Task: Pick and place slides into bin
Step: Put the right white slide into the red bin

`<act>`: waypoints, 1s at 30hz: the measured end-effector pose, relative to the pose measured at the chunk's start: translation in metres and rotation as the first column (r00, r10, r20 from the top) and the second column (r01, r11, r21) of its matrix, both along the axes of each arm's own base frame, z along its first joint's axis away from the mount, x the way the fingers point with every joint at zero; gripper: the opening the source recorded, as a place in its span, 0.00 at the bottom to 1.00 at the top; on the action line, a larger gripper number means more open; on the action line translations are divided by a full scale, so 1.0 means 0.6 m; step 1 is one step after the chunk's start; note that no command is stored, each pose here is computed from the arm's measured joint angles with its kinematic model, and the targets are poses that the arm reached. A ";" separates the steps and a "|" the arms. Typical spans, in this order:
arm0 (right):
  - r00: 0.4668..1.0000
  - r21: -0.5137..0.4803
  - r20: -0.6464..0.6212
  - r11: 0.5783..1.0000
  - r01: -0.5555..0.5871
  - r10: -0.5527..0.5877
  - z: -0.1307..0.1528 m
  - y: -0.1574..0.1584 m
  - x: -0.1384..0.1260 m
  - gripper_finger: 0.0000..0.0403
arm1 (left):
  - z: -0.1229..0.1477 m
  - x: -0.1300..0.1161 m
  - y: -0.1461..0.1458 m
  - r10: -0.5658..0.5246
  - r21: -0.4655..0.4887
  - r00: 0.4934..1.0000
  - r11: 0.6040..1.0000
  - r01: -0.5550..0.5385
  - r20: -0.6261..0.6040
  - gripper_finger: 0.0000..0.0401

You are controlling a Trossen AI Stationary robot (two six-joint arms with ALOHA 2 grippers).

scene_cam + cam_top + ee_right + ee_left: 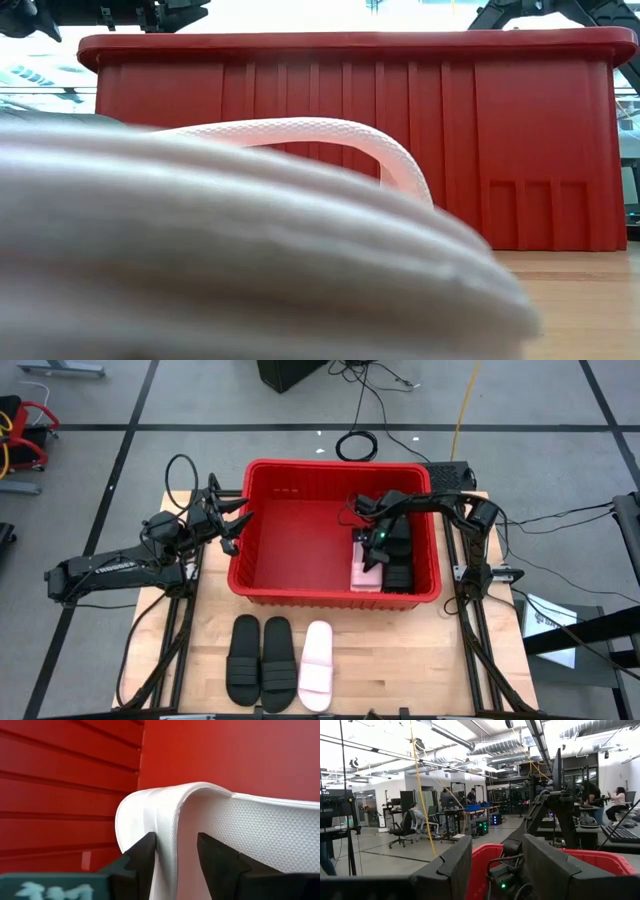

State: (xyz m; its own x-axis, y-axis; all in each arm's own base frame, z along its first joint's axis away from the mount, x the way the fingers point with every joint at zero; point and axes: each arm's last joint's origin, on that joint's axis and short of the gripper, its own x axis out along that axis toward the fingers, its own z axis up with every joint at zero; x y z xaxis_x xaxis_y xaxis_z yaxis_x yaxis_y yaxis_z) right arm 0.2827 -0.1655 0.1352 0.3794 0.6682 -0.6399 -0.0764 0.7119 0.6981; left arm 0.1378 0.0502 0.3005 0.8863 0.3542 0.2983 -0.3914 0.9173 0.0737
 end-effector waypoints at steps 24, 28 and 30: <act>0.926 -0.365 0.324 0.877 0.312 -0.194 0.135 -0.065 -0.014 0.33 | -0.001 0.000 0.001 0.019 -0.001 1.000 1.000 -0.019 -0.005 0.46; 0.892 -0.439 0.392 0.806 0.396 -0.225 0.163 -0.071 -0.012 0.33 | -0.001 0.000 0.001 0.019 -0.001 1.000 1.000 -0.019 -0.005 0.46; 0.872 -0.468 0.416 0.762 0.447 -0.256 0.177 -0.073 -0.013 0.33 | -0.001 0.000 0.001 0.018 -0.002 1.000 1.000 -0.018 -0.005 0.46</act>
State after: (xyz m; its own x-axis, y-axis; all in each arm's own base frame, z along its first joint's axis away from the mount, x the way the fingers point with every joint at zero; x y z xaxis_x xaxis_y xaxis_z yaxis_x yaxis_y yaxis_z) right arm 0.2750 -0.2091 0.2413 0.7560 0.0319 -0.6538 0.1139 0.9771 0.1795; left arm 0.1377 0.0506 0.3001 0.8811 0.3709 0.2935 -0.4078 0.9100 0.0742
